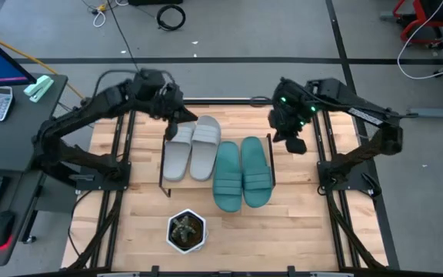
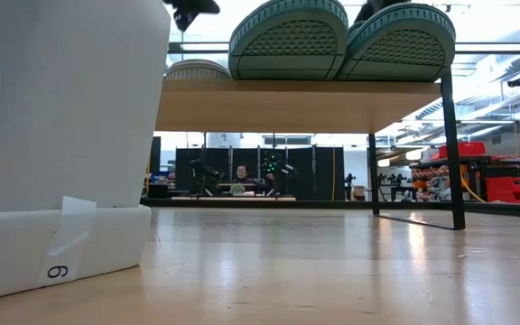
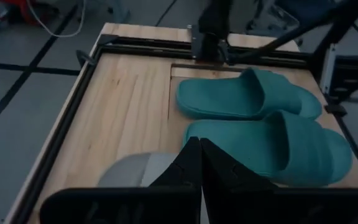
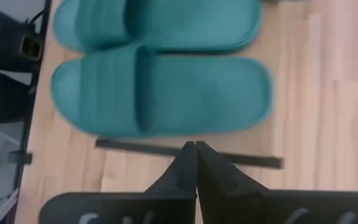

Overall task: Pick and place slides into the shelf
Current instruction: Return to Home Position

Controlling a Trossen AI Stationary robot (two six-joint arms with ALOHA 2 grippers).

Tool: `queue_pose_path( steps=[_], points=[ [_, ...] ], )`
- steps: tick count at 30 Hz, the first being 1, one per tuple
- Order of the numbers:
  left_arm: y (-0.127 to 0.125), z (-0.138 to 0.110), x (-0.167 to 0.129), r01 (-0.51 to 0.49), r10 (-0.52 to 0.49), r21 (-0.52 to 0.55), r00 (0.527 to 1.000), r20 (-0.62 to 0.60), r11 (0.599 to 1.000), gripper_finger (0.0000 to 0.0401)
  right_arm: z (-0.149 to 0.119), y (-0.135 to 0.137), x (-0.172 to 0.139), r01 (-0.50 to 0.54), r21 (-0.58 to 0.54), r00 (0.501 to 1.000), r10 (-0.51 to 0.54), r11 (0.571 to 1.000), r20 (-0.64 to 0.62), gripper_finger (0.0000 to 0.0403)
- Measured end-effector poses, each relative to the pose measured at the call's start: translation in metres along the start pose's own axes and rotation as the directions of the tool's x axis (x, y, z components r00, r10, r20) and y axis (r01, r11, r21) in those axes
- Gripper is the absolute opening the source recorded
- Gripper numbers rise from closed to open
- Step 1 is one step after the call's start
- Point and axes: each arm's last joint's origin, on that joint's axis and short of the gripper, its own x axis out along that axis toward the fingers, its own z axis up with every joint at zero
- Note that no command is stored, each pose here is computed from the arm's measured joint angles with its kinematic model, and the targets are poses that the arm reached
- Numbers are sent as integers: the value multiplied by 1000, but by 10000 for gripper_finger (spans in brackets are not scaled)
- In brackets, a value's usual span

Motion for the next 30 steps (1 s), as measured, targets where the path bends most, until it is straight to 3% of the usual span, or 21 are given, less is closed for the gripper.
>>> queue_pose_path(
  steps=[6, 15, 24, 30],
  points=[
    [-18, -34, 6, -56, 62, -57, 991, 122, 997, 1, -33, 19, -3, 4, -1, 999, -4, 1000, 38, 1],
    [-45, -70, 2, -97, 115, -69, 932, 344, 993, 1, -70, 27, 6, 4, 95, 980, -23, 995, 196, 0],
    [-58, -109, -4, -154, 183, -109, 923, 338, 982, 0, -55, 28, 21, -66, 106, 948, 29, 992, 318, 0],
    [-61, -132, -10, -160, 186, -103, 918, 350, 982, 2, -52, 28, 24, -88, 165, 948, 32, 982, 316, 0]
  ],
)
